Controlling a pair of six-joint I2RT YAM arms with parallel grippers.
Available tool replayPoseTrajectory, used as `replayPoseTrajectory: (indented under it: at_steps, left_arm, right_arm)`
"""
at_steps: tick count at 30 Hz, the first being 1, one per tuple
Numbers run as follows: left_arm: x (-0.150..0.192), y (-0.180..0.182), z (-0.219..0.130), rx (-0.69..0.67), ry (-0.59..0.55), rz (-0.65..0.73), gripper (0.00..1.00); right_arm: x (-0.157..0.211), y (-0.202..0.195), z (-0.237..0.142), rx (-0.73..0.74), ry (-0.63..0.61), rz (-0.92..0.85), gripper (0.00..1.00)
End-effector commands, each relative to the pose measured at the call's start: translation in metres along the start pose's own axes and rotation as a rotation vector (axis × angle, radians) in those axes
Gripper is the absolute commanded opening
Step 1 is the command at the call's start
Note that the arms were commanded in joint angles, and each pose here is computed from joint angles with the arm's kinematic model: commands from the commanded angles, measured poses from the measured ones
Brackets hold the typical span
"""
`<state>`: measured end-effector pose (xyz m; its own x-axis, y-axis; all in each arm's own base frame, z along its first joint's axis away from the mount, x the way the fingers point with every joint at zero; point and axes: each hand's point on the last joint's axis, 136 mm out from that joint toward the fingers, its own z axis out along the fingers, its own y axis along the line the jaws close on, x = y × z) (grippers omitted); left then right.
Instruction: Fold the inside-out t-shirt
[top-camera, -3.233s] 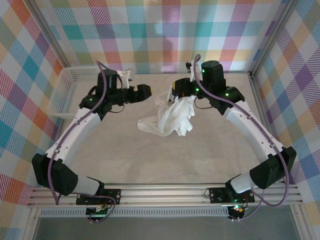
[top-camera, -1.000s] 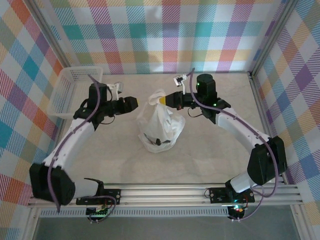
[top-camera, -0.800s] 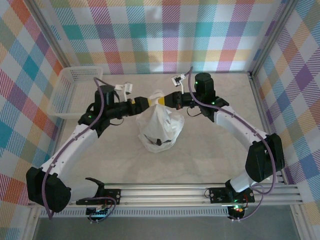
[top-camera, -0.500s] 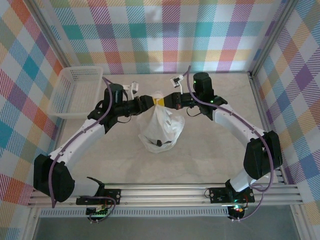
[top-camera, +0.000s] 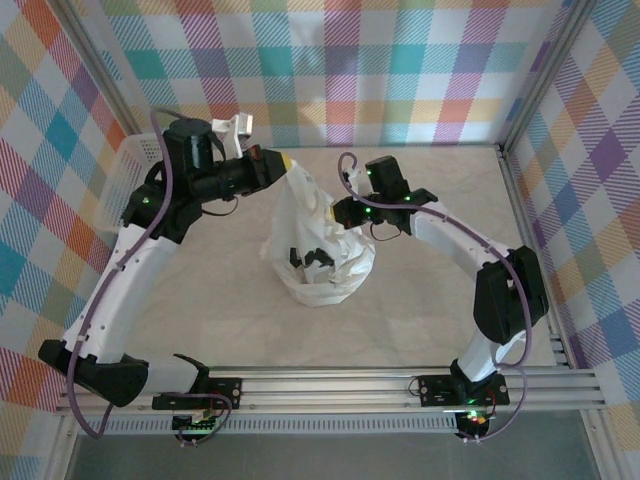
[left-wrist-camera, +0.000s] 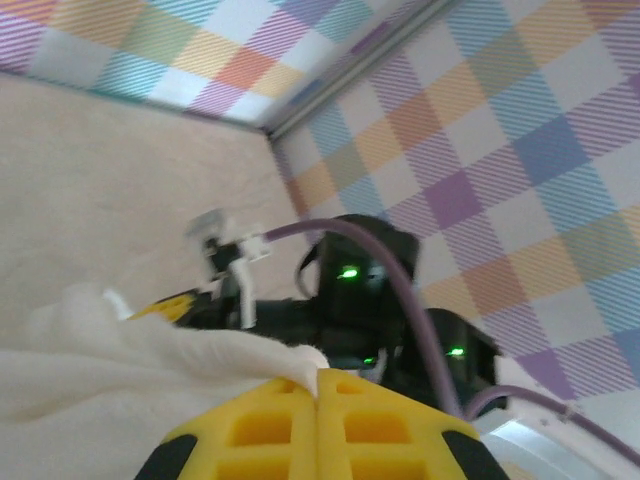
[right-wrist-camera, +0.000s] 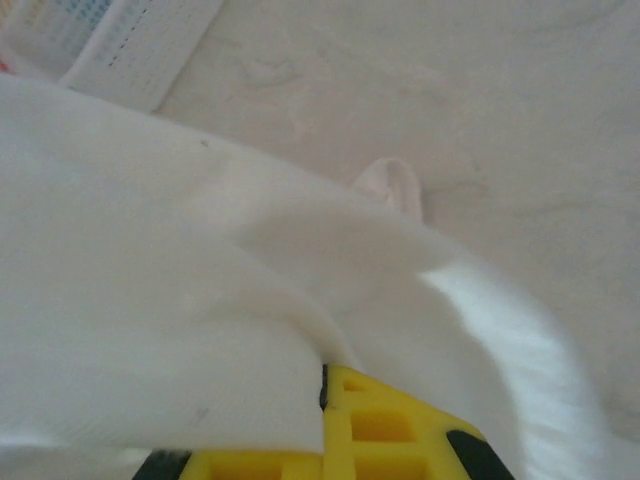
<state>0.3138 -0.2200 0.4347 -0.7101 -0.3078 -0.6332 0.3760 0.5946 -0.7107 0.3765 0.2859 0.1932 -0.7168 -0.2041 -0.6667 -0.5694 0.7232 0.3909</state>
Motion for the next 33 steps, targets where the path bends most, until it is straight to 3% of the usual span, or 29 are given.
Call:
replayPoseTrajectory:
  at_steps: [1,2,3,4,6,10,14,18,21,25,27,28,30,31,33]
  left_arm:
    - [-0.021,-0.022,-0.037,-0.024,-0.094,0.143,0.0]
    - [-0.022,-0.024,-0.037,-0.012,-0.095,0.146,0.0]
    - [-0.022,-0.027,-0.034,0.011,-0.09,0.139,0.0]
    - [-0.021,-0.031,-0.029,0.042,-0.081,0.129,0.0]
    - [-0.02,-0.033,-0.017,0.074,-0.063,0.103,0.0]
    - [-0.015,-0.03,0.008,0.075,-0.042,0.085,0.0]
    - [-0.013,-0.038,0.023,0.082,-0.051,0.094,0.0]
    - [-0.012,-0.042,0.036,0.067,-0.07,0.09,0.0]
    - [-0.007,-0.046,0.045,0.065,-0.082,0.071,0.0]
    - [0.001,-0.058,0.053,0.118,-0.082,0.057,0.0]
    - [0.002,-0.059,0.052,0.116,-0.088,0.063,0.0]
    - [0.001,-0.057,0.051,0.108,-0.092,0.068,0.0]
    - [0.0,-0.053,0.046,0.074,-0.106,0.1,0.0]
    - [-0.001,-0.049,0.043,0.043,-0.116,0.119,0.0]
    - [-0.005,-0.036,0.04,-0.035,-0.132,0.166,0.0]
  right_arm:
    - [0.012,-0.051,-0.025,0.28,0.046,-0.015,0.0]
    - [0.008,-0.051,-0.032,0.288,0.042,-0.015,0.06]
    - [0.002,-0.044,-0.04,0.262,0.036,-0.017,0.18]
    - [-0.005,-0.029,-0.049,0.202,0.027,-0.031,0.35]
    - [-0.021,0.013,-0.068,0.03,-0.016,-0.053,0.5]
    - [-0.05,0.074,-0.112,-0.184,-0.261,-0.018,0.54]
    - [-0.04,0.142,-0.119,-0.271,-0.421,-0.104,0.54]
    - [-0.03,0.175,-0.094,-0.212,-0.442,-0.079,0.61]
    - [-0.031,0.15,-0.062,-0.026,-0.428,0.024,0.73]
    - [-0.029,0.097,-0.029,0.256,-0.436,0.147,0.81]
    - [-0.029,0.089,-0.015,0.313,-0.423,0.095,0.75]
    - [-0.027,0.084,-0.012,0.344,-0.403,0.082,0.66]
    - [-0.021,0.081,-0.012,0.349,-0.377,0.056,0.16]
    - [-0.018,0.086,-0.014,0.31,-0.375,0.031,0.0]
    - [-0.008,0.105,-0.015,0.138,-0.342,-0.046,0.0]
